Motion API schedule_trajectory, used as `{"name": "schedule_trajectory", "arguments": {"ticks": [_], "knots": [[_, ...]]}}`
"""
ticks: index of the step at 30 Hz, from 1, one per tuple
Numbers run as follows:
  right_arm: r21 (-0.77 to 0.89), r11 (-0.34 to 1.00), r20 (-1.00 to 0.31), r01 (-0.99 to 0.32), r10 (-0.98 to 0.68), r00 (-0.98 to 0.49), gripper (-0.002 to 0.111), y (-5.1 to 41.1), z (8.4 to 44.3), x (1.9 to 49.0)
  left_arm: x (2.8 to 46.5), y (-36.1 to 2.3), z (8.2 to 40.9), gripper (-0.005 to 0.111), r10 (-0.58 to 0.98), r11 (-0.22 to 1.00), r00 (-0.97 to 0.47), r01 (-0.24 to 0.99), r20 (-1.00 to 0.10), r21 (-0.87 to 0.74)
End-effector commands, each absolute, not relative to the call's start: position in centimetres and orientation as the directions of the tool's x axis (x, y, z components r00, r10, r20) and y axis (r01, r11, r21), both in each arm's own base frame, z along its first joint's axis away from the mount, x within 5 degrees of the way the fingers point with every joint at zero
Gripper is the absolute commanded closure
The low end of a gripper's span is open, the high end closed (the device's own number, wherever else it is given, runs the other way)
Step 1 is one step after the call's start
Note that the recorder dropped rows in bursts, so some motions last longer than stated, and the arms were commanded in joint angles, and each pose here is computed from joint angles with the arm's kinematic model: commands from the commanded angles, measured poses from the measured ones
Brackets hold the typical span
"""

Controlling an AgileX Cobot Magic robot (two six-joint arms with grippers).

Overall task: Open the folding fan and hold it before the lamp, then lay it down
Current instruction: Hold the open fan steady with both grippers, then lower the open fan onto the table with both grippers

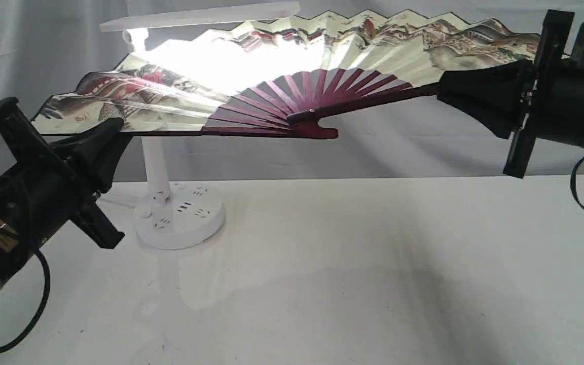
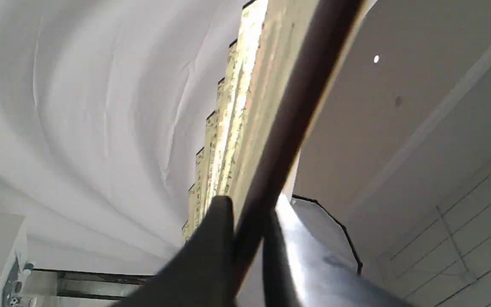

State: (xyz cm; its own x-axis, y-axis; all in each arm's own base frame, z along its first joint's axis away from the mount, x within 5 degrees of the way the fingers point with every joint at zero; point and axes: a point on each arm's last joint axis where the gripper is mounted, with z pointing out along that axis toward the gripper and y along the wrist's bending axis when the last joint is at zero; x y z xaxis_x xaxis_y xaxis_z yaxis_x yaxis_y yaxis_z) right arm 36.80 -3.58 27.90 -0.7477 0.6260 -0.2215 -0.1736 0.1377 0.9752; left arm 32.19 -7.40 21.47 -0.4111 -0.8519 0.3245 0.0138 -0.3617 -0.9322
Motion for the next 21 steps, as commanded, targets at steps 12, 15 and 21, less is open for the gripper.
{"name": "schedule_trajectory", "arguments": {"ticks": [12, 15, 21], "knots": [[0.961, 0.238, -0.268, -0.142, 0.668, -0.694, 0.108, -4.66, 27.37, 37.10, 32.63, -4.47, 23.02, 0.107, -0.831, -0.541, -0.248, 0.160, 0.497, -0.825], [0.961, 0.238, -0.266, -0.139, 0.669, -0.693, 0.108, -4.68, 27.28, 37.14, 32.63, -4.48, 23.02, 0.107, -0.854, -0.505, -0.241, 0.171, 0.461, -0.846], [0.961, 0.230, -0.269, -0.152, 0.659, -0.702, 0.108, -4.57, 27.38, 37.04, 32.58, -4.79, 23.02, 0.107, -0.868, -0.470, -0.264, 0.165, 0.420, -0.867]]}}
